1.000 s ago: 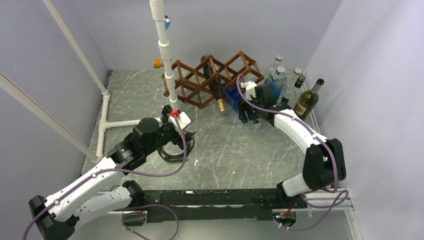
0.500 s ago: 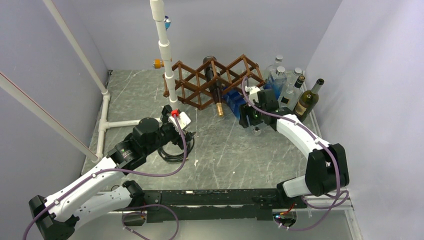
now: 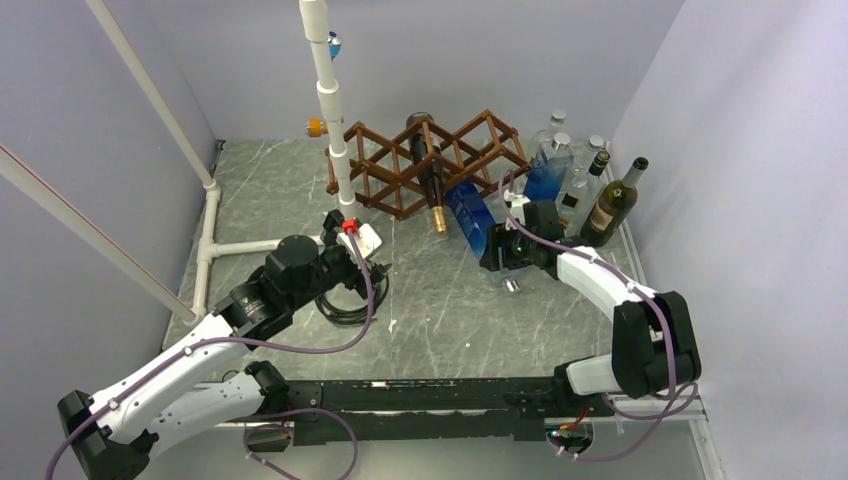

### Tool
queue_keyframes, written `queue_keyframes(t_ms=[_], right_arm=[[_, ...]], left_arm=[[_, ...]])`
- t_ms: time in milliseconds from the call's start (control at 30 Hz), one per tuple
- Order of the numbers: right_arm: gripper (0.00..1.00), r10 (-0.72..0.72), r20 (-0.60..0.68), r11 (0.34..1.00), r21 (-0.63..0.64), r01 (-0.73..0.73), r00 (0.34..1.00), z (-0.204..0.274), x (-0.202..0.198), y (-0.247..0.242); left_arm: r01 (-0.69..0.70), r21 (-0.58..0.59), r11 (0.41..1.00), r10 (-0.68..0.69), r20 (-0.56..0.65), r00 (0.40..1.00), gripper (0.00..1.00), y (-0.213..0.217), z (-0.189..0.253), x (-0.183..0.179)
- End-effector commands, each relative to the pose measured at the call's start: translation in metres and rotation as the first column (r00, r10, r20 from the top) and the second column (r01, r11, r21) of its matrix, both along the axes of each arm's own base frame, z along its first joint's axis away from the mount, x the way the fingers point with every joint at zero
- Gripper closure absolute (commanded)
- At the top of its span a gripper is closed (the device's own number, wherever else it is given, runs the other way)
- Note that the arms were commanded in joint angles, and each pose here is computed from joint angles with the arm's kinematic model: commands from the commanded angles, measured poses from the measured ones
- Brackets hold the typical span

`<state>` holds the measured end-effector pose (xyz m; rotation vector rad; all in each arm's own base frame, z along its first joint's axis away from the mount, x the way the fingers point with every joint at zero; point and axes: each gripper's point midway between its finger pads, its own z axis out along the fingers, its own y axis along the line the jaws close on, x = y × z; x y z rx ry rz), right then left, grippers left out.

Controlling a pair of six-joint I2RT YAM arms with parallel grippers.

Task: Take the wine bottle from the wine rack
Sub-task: Pick up the wine bottle from the wine rack.

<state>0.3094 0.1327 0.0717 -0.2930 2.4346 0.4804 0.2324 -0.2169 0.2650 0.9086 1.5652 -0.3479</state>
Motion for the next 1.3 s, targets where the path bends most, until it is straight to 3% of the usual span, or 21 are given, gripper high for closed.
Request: queue_keyframes(t_ms=[0, 500, 767, 933, 1133, 1267], right_arm=[[1.0, -0.053, 0.136, 0.991, 0.131, 0.035, 0.989, 0.045, 0.017, 0.004], [1.0, -0.048, 0.113, 0.983, 0.18, 0.027, 0.992, 0.053, -0.006, -0.014], [1.0, 0.009, 0.121, 0.991, 0.131, -0.025, 0.993, 0.058, -0.01, -0.018], [1.0, 0.116, 0.111, 0.99, 0.066, -0.124, 0.987, 0.065, -0.02, -0.02], [1.0, 0.256, 0.083, 0.967, -0.016, -0.255, 0.963, 0.072, -0.037, -0.023], [1.0, 0.335, 0.048, 0.941, -0.072, -0.331, 0.941, 0.075, -0.049, -0.026]], left_arm=[[-0.015, -0.03, 0.999, 0.016, 0.05, 0.999, 0.01, 0.003, 0.018, 0.003], [-0.012, -0.033, 0.999, 0.014, 0.057, 0.998, 0.01, 0.003, 0.019, 0.003], [0.012, -0.026, 1.0, -0.011, 0.057, 0.998, 0.01, 0.0, 0.016, 0.001], [0.17, -0.029, 0.985, -0.168, 0.068, 0.983, 0.01, -0.02, 0.017, -0.017], [0.426, -0.034, 0.904, -0.422, 0.077, 0.903, 0.01, -0.051, 0.009, -0.052], [0.467, 0.023, 0.884, -0.465, 0.145, 0.873, 0.01, -0.058, -0.001, -0.064]])
